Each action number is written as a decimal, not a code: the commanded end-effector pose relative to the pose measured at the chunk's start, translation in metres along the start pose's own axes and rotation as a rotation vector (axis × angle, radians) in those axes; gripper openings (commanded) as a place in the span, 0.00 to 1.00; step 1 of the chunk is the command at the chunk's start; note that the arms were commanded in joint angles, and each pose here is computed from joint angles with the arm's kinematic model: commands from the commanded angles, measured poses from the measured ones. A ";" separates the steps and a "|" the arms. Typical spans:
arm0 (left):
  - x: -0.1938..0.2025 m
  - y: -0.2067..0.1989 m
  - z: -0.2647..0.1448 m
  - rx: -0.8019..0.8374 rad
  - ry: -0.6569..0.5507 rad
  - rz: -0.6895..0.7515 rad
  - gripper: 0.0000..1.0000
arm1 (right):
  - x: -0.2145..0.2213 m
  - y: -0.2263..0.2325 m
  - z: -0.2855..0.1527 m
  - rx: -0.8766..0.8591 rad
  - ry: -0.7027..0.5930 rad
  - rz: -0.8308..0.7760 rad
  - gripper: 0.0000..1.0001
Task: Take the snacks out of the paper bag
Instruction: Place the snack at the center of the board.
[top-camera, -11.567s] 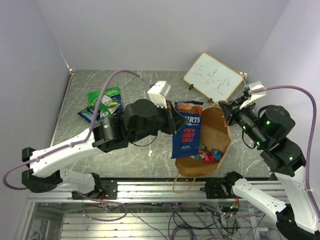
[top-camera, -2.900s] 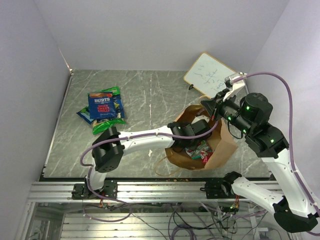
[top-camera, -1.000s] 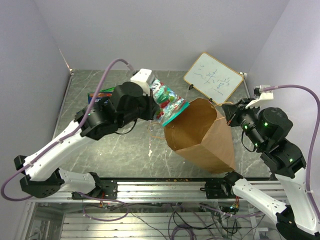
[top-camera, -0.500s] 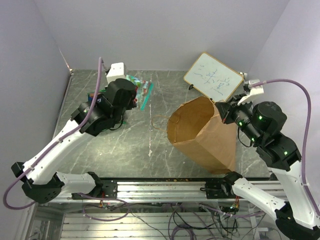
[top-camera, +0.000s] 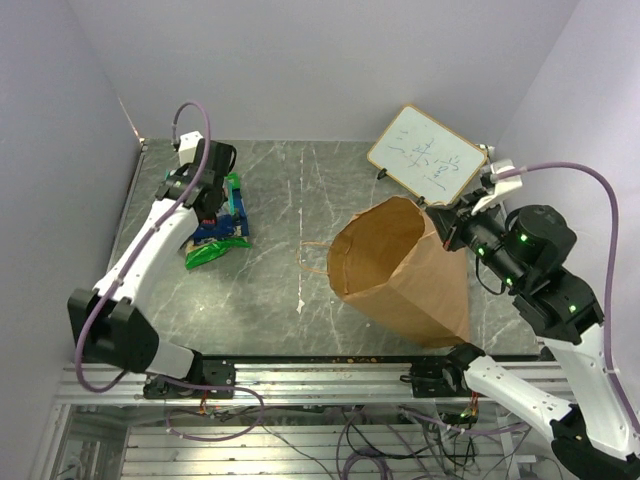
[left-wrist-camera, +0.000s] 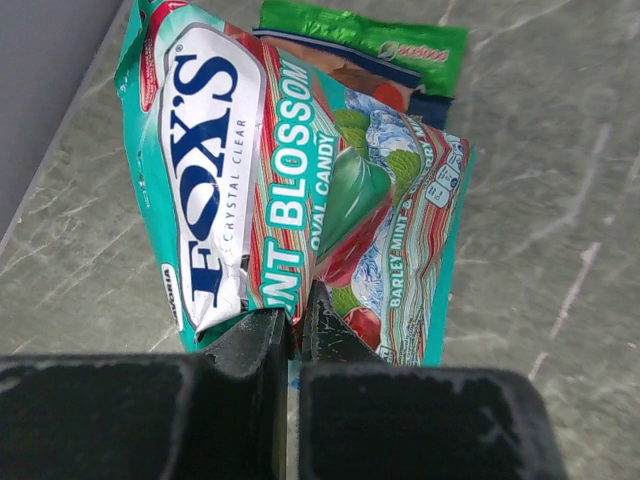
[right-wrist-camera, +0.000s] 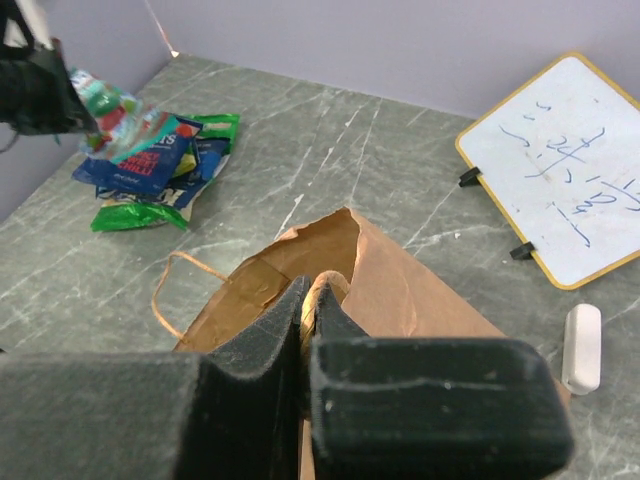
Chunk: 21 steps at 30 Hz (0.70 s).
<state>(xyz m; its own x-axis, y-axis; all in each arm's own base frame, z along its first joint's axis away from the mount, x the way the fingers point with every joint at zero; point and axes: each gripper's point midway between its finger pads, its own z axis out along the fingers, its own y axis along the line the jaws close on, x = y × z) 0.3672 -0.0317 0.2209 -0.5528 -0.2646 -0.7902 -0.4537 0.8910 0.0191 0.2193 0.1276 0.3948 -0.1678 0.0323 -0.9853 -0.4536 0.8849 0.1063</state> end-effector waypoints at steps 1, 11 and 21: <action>-0.005 -0.016 0.028 0.037 -0.017 -0.027 0.07 | -0.007 -0.002 -0.016 0.007 -0.033 -0.006 0.00; 0.045 0.001 0.073 -0.030 0.103 -0.079 0.07 | -0.016 -0.005 -0.027 0.027 -0.030 0.001 0.00; 0.076 0.010 0.081 -0.031 0.242 -0.069 0.43 | -0.012 -0.007 -0.024 0.044 -0.014 0.036 0.00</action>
<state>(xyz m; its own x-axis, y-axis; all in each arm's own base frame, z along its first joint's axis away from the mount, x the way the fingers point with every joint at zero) 0.3747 -0.0065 0.1053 -0.6591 -0.3842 -0.6466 -0.5226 0.8522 0.0263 0.2052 0.1128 0.4017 -0.1776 0.0551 -0.9826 -0.4178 0.8998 0.1260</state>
